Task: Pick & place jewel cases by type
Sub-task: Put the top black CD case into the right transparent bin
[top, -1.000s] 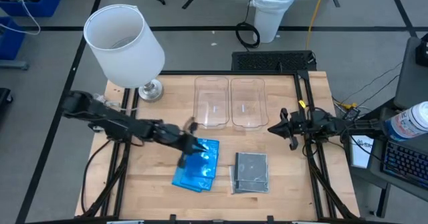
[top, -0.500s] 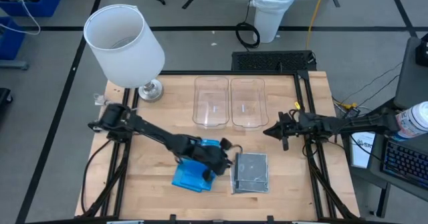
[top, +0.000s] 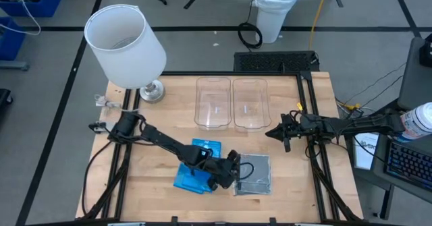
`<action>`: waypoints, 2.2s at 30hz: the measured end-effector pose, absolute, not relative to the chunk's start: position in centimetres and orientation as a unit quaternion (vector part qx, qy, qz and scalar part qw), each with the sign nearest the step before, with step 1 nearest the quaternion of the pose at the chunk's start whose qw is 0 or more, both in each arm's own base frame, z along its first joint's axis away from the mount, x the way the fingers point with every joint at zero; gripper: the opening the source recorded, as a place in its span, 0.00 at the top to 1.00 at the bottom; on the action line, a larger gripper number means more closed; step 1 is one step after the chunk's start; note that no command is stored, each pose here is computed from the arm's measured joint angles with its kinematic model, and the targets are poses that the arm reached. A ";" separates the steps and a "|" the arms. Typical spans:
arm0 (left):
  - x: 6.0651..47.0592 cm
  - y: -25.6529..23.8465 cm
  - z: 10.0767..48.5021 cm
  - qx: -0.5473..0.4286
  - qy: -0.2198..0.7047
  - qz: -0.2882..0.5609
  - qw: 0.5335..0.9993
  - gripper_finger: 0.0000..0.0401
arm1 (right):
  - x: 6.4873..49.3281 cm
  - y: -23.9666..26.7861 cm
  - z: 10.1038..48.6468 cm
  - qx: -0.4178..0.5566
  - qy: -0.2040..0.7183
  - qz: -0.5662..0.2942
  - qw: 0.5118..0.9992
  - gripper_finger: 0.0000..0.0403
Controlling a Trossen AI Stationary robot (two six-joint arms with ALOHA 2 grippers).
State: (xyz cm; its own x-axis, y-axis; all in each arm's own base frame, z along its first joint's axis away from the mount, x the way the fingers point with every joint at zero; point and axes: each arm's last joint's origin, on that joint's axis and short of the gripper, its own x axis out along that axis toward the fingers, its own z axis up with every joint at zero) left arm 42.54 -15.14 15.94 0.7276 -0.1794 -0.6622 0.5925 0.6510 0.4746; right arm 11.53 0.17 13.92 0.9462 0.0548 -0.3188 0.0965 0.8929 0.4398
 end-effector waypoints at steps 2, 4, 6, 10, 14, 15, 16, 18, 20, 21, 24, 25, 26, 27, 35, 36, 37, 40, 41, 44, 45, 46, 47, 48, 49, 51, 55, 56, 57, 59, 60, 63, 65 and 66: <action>42.5 -15.7 16.0 0.341 0.284 -0.231 0.866 0.44 | 11.5 0.2 13.9 0.236 0.164 -0.012 0.958 1.00; 42.8 -16.2 15.7 0.324 0.269 -0.230 0.877 0.45 | 11.5 0.2 13.9 0.241 0.163 -0.012 0.957 1.00; 42.7 -16.5 15.4 0.315 0.271 -0.223 0.882 0.46 | 11.5 0.2 13.9 0.241 0.163 -0.013 0.957 1.00; 42.9 -16.7 15.7 0.295 0.261 -0.197 0.898 0.46 | 11.5 0.2 13.9 0.244 0.162 -0.012 0.956 1.00; 42.9 -16.8 15.7 0.262 0.268 -0.188 0.908 0.46 | 11.6 0.2 14.0 0.277 0.160 -0.013 0.947 1.00; 42.9 -16.9 15.8 0.249 0.267 -0.184 0.913 0.47 | 11.6 0.2 14.0 0.287 0.163 -0.009 0.944 1.00; 42.9 -16.9 15.9 0.235 0.265 -0.180 0.918 0.48 | 11.5 0.3 14.0 0.289 0.167 -0.008 0.942 1.00; 43.0 -17.0 15.9 0.218 0.264 -0.174 0.923 0.50 | 11.5 0.5 13.7 0.277 0.191 -0.014 0.942 1.00; 43.0 -17.0 15.9 0.218 0.265 -0.174 0.923 0.53 | 11.6 0.9 14.0 0.254 0.212 -0.017 0.944 1.00; 43.0 -16.9 15.9 0.219 0.265 -0.170 0.924 0.54 | 11.7 1.2 14.5 0.242 0.214 -0.007 0.946 1.00; 42.9 -17.0 15.9 0.222 0.267 -0.155 0.925 0.59 | 12.3 2.2 17.3 0.211 0.209 0.014 0.955 1.00; 42.9 -17.0 15.9 0.224 0.268 -0.152 0.925 0.60 | 12.4 2.5 18.0 0.200 0.219 0.010 0.955 1.00; 42.8 -17.1 15.9 0.225 0.270 -0.152 0.924 0.61 | 12.5 2.8 18.6 0.187 0.236 0.003 0.954 1.00; 42.8 -17.1 15.8 0.225 0.271 -0.153 0.923 0.63 | 12.5 3.1 19.2 0.174 0.258 -0.006 0.950 1.00; 42.7 -17.3 15.9 0.235 0.271 -0.108 0.927 0.72 | 13.3 5.9 22.4 0.148 0.450 -0.054 0.879 1.00; 42.7 -17.3 15.9 0.236 0.269 -0.104 0.928 0.74 | 13.7 6.4 22.3 0.147 0.463 -0.050 0.873 1.00; 42.7 -17.3 15.9 0.236 0.269 -0.103 0.928 0.76 | 14.1 6.8 22.1 0.147 0.473 -0.043 0.867 1.00; 42.7 -17.4 16.0 0.237 0.271 -0.103 0.927 0.84 | 15.1 7.9 21.0 0.139 0.513 -0.013 0.847 1.00; 42.8 -17.5 16.2 0.237 0.271 -0.104 0.927 0.87 | 15.3 8.0 20.6 0.135 0.530 -0.007 0.837 1.00; 42.8 -18.0 16.6 0.237 0.276 -0.105 0.925 0.96 | 15.7 8.4 19.9 0.136 0.558 0.010 0.818 1.00; 42.7 -18.2 16.7 0.239 0.279 -0.105 0.924 0.98 | 15.9 8.6 19.7 0.141 0.559 0.012 0.817 1.00; 42.6 -18.4 16.8 0.242 0.282 -0.105 0.922 0.98 | 16.1 8.6 19.6 0.146 0.557 0.010 0.818 1.00; 42.5 -18.6 16.8 0.244 0.285 -0.108 0.921 0.98 | 16.4 8.7 19.6 0.153 0.551 0.011 0.820 1.00; 42.4 -18.9 16.8 0.247 0.286 -0.111 0.919 0.97 | 16.6 8.8 19.7 0.159 0.541 0.013 0.825 0.99; 42.3 -19.0 16.8 0.251 0.287 -0.114 0.918 0.97 | 16.9 8.8 19.8 0.165 0.532 0.016 0.830 0.98; 42.1 -19.2 16.7 0.256 0.291 -0.119 0.914 0.97 | 17.3 8.5 19.9 0.173 0.518 0.010 0.838 0.95; 42.0 -19.2 16.5 0.259 0.301 -0.120 0.910 0.99 | 17.7 7.9 20.0 0.180 0.502 -0.018 0.846 0.85; 42.0 -19.2 16.5 0.259 0.301 -0.120 0.910 0.99 | 17.7 7.8 19.9 0.182 0.500 -0.025 0.846 0.82; 42.0 -19.2 16.5 0.259 0.301 -0.120 0.910 0.98 | 17.8 7.6 19.8 0.188 0.498 -0.029 0.846 0.78; 42.0 -19.2 16.6 0.261 0.299 -0.120 0.910 0.97 | 17.7 7.3 19.4 0.191 0.504 -0.038 0.842 0.72; 42.1 -19.2 16.5 0.262 0.298 -0.121 0.910 0.96 | 17.6 7.2 19.2 0.190 0.507 -0.043 0.840 0.70; 42.1 -19.2 16.4 0.270 0.297 -0.120 0.908 0.95 | 17.4 7.0 18.7 0.193 0.510 -0.048 0.837 0.65; 42.1 -19.2 16.4 0.274 0.297 -0.123 0.906 0.95 | 17.3 7.0 18.3 0.198 0.514 -0.049 0.833 0.64; 42.1 -19.2 16.4 0.274 0.297 -0.125 0.906 0.95 | 17.3 7.0 18.2 0.200 0.516 -0.046 0.832 0.63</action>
State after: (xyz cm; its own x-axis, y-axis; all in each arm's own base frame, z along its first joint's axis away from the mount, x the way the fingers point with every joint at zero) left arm 42.08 -19.23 16.40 0.7922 -0.0630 -0.6070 0.3887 0.8189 0.4223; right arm 17.27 6.98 18.23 0.4635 0.1311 -0.8763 0.2826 0.9155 0.2864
